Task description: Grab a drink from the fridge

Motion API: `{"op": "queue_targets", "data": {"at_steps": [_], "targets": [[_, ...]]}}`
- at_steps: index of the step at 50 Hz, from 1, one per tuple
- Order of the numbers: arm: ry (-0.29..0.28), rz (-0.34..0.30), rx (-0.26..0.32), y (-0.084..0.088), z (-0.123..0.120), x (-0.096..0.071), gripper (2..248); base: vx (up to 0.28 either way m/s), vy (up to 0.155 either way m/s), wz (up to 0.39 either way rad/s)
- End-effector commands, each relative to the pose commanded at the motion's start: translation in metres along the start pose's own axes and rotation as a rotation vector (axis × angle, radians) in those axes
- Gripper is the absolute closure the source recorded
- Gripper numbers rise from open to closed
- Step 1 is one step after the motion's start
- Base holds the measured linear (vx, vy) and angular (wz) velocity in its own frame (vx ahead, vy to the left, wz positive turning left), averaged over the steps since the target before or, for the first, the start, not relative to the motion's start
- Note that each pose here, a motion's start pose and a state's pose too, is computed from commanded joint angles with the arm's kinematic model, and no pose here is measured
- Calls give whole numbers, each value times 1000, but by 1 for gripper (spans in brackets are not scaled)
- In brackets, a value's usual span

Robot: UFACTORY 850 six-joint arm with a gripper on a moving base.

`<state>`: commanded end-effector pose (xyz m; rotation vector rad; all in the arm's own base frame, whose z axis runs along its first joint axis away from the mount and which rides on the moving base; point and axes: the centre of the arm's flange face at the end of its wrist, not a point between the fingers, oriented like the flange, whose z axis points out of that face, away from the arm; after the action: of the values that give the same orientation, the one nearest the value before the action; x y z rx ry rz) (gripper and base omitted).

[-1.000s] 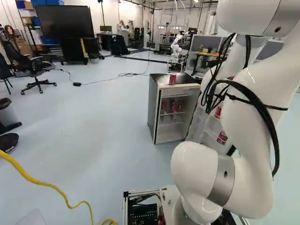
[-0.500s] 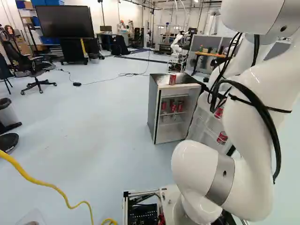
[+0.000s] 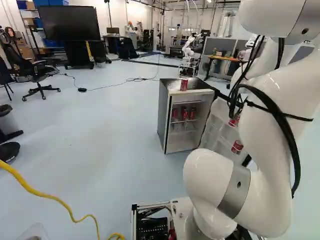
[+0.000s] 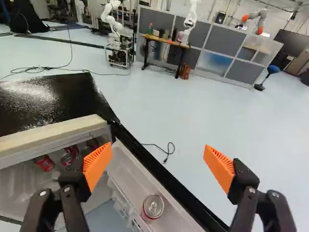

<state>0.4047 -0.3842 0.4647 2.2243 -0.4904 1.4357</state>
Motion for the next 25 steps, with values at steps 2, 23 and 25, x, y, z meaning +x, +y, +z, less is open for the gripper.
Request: {"op": "queue_targets", "data": {"at_steps": [2,23,25], "targets": [[-10,5,-8,3,1,1,3,0,0,0],[-107,56,-78,38,11,10,3,0,0,0],[-116,61,-84,41,11,11,3,0,0,0]]}}
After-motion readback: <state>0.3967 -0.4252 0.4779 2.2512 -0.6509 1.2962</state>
